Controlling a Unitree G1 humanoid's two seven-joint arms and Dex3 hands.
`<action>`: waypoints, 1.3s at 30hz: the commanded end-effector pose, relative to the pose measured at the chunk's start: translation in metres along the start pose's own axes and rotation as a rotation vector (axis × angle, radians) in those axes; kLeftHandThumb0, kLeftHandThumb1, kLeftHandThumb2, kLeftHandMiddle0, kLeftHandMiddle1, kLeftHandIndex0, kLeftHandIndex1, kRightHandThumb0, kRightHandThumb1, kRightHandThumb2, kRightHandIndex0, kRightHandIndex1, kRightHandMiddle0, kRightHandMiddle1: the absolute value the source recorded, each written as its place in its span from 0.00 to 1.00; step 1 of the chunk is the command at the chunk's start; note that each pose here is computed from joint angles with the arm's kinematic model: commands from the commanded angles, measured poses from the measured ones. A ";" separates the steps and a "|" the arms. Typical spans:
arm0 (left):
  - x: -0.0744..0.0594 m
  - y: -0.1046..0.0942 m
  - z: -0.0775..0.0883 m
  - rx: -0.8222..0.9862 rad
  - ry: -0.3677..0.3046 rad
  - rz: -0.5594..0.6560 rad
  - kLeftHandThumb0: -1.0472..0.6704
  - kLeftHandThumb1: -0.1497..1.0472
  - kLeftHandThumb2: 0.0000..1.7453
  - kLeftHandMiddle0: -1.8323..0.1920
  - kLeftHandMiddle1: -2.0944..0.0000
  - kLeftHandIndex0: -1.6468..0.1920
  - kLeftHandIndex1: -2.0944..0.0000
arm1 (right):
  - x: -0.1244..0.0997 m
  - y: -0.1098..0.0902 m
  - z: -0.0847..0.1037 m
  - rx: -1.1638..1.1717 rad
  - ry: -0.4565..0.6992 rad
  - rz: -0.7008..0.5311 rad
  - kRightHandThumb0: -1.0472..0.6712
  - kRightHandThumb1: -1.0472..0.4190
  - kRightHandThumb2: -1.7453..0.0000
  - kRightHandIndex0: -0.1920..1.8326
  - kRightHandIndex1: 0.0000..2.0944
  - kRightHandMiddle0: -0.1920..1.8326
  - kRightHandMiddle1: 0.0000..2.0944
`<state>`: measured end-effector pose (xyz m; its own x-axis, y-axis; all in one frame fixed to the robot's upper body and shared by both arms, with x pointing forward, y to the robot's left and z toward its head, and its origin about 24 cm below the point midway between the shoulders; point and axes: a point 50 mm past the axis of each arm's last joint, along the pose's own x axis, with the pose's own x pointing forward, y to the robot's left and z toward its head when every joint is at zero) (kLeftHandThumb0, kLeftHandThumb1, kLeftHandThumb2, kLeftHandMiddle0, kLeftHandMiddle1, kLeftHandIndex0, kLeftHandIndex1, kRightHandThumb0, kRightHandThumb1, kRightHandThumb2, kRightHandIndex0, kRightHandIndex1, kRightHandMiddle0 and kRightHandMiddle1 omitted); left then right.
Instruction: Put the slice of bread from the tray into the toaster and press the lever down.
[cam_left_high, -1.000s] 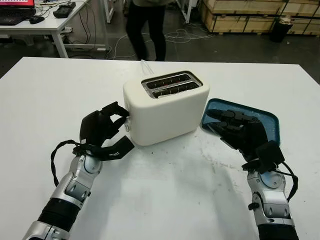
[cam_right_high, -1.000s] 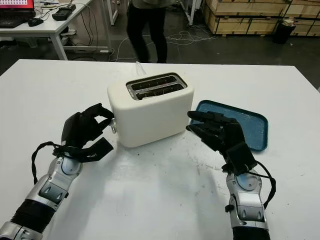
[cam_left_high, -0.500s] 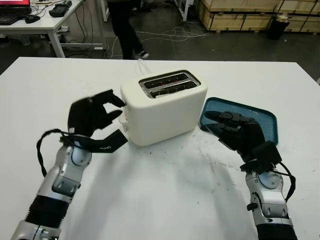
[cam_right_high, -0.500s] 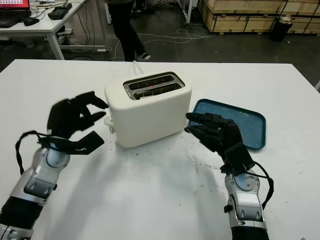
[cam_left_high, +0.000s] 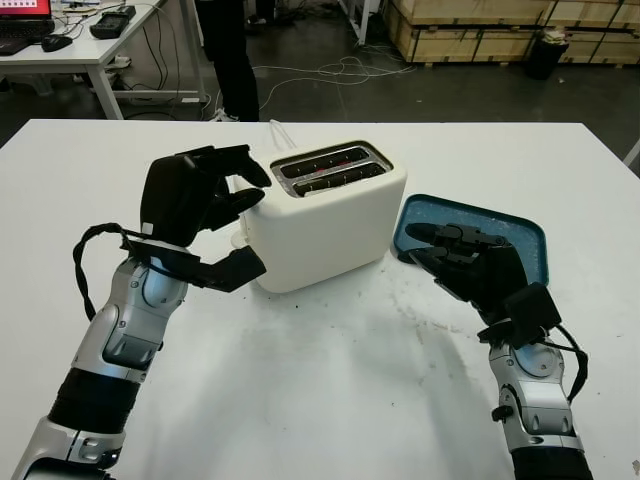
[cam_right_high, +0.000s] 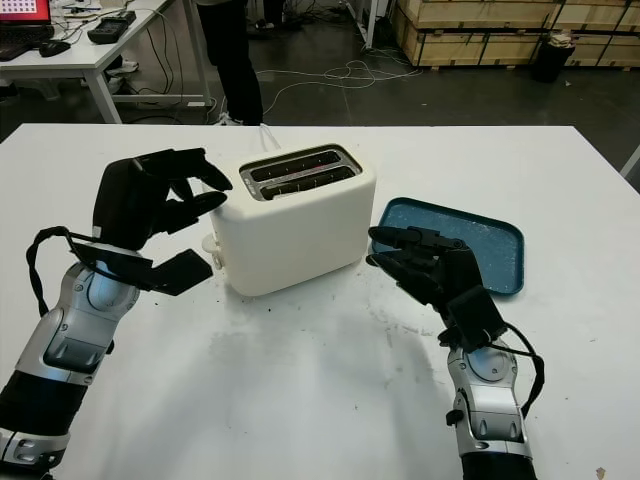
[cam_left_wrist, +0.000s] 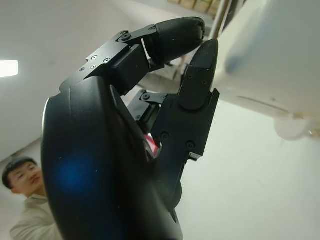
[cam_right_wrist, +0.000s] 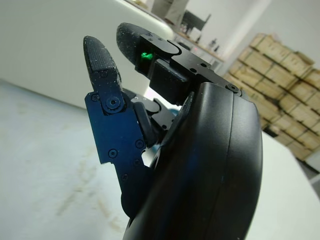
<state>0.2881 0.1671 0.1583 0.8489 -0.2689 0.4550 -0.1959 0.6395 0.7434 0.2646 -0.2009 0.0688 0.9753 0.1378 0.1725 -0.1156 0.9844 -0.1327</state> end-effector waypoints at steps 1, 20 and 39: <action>-0.007 0.013 -0.004 -0.014 0.033 -0.044 0.43 0.85 0.01 0.53 0.37 0.44 0.62 | 0.009 -0.018 0.016 -0.061 -0.070 -0.036 0.33 0.13 1.00 0.56 0.24 0.64 0.00; 0.006 0.077 -0.008 0.247 0.097 -0.209 0.40 0.75 0.00 0.53 0.46 0.43 0.70 | 0.098 -0.074 0.101 -0.597 -0.149 0.157 0.30 0.15 1.00 0.56 0.17 0.59 0.02; 0.028 0.070 -0.005 0.285 0.035 -0.212 0.43 0.76 0.00 0.43 0.55 0.34 0.75 | 0.121 -0.045 0.107 -0.836 -0.145 0.269 0.29 0.15 1.00 0.53 0.22 0.59 0.01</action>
<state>0.3004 0.2072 0.2205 0.9031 -0.3474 0.2525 -0.1270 0.3455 0.9298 0.3673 -0.2200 0.1934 0.9048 0.4077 0.1229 -0.1266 0.5333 -0.8364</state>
